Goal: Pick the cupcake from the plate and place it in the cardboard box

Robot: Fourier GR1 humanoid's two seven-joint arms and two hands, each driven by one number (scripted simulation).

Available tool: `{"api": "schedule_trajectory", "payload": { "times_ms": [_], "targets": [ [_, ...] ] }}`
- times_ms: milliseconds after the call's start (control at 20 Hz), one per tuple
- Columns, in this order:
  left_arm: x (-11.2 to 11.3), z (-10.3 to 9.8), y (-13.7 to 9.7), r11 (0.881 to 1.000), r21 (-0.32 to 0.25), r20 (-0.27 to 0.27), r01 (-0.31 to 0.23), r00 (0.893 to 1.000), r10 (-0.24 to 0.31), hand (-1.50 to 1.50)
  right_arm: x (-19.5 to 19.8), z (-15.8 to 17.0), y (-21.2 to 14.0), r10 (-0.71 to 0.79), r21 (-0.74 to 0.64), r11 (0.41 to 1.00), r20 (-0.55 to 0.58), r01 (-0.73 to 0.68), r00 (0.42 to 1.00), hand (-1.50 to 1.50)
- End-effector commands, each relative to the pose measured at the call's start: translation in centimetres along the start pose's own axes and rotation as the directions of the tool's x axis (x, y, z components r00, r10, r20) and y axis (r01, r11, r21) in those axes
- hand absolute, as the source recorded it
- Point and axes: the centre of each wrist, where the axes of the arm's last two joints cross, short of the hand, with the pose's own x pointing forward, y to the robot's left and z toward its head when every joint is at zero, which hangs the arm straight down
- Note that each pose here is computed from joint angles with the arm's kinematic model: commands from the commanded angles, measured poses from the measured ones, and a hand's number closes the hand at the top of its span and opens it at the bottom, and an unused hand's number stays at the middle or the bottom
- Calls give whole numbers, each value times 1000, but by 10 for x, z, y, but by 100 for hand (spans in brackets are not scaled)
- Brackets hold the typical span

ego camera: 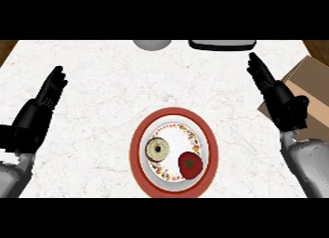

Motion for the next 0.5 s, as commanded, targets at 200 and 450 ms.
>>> {"api": "schedule_trajectory", "payload": {
  "times_ms": [200,450],
  "targets": [
    [-55,24,3,970,241,-264,-28,960,94,0,50,22,82,-43,-5,999,210,45,977,150],
    [-80,43,-15,965,251,-344,-70,926,157,0,-5,56,99,244,-187,954,31,-235,969,150]
  ]
}}
